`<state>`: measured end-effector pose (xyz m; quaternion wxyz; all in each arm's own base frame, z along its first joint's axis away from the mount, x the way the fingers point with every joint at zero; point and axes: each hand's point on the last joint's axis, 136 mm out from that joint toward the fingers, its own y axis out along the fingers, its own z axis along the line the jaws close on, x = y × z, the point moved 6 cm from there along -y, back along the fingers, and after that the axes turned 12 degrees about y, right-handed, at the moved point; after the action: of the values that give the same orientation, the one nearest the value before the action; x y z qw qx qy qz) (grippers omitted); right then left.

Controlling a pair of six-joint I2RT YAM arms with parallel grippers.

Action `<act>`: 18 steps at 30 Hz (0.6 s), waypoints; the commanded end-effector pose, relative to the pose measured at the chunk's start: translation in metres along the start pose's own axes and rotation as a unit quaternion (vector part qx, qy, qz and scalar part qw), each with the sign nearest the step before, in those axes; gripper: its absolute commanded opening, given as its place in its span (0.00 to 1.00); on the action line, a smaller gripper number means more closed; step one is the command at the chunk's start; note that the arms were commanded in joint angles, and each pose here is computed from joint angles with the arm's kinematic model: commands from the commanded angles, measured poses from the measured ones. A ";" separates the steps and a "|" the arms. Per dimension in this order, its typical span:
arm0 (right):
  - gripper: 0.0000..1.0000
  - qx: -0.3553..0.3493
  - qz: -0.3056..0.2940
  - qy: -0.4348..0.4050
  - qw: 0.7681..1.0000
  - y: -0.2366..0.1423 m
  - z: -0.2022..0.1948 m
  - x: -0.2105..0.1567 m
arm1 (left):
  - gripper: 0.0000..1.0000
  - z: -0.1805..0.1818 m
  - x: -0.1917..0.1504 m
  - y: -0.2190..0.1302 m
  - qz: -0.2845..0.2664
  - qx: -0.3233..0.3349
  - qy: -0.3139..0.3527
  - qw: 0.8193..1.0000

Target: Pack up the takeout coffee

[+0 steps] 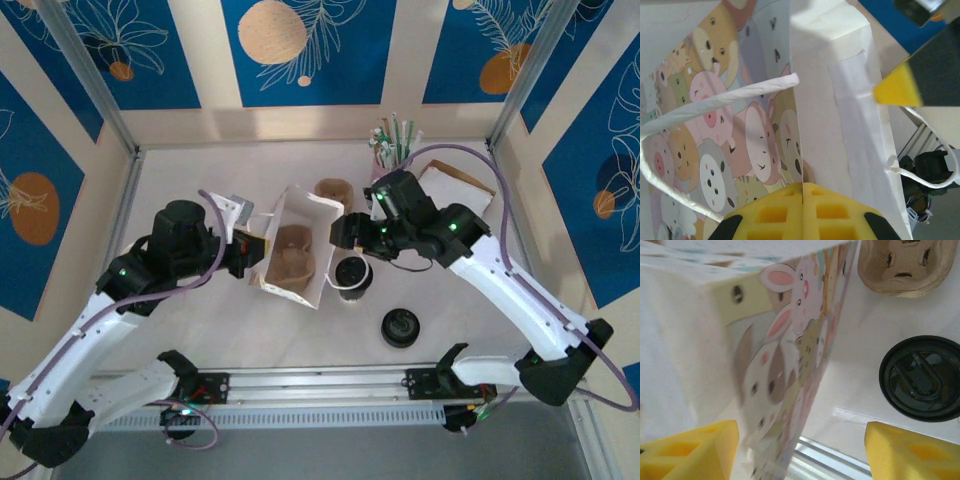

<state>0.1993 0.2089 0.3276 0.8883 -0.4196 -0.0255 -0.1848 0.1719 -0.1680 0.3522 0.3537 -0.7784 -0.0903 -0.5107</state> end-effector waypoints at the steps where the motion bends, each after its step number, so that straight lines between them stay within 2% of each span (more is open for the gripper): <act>1: 0.65 -0.010 -0.008 -0.017 1.000 0.006 0.005 0.008 | 0.00 -0.003 0.010 -0.003 -0.032 -0.015 0.022 0.999; 6: 0.44 -0.007 -0.014 -0.030 0.999 0.015 0.015 0.015 | 0.00 -0.005 0.008 -0.002 -0.034 -0.023 0.025 0.999; 11: 0.21 -0.012 -0.058 -0.062 0.996 0.008 0.020 0.014 | 0.00 -0.003 0.002 0.000 -0.034 -0.020 0.028 0.999; 16: 0.04 0.008 -0.097 -0.094 0.991 0.004 0.020 0.006 | 0.00 0.000 -0.004 0.004 -0.027 -0.014 0.027 0.999; 18: 0.00 0.014 -0.111 -0.112 0.987 0.003 0.021 0.002 | 0.00 0.002 -0.004 0.004 -0.025 -0.006 0.025 0.999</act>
<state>0.2047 0.2279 0.3291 0.8683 -0.4344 -0.1260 -0.2037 0.1715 -0.1702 0.3411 0.3429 -0.7761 -0.0873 -0.5220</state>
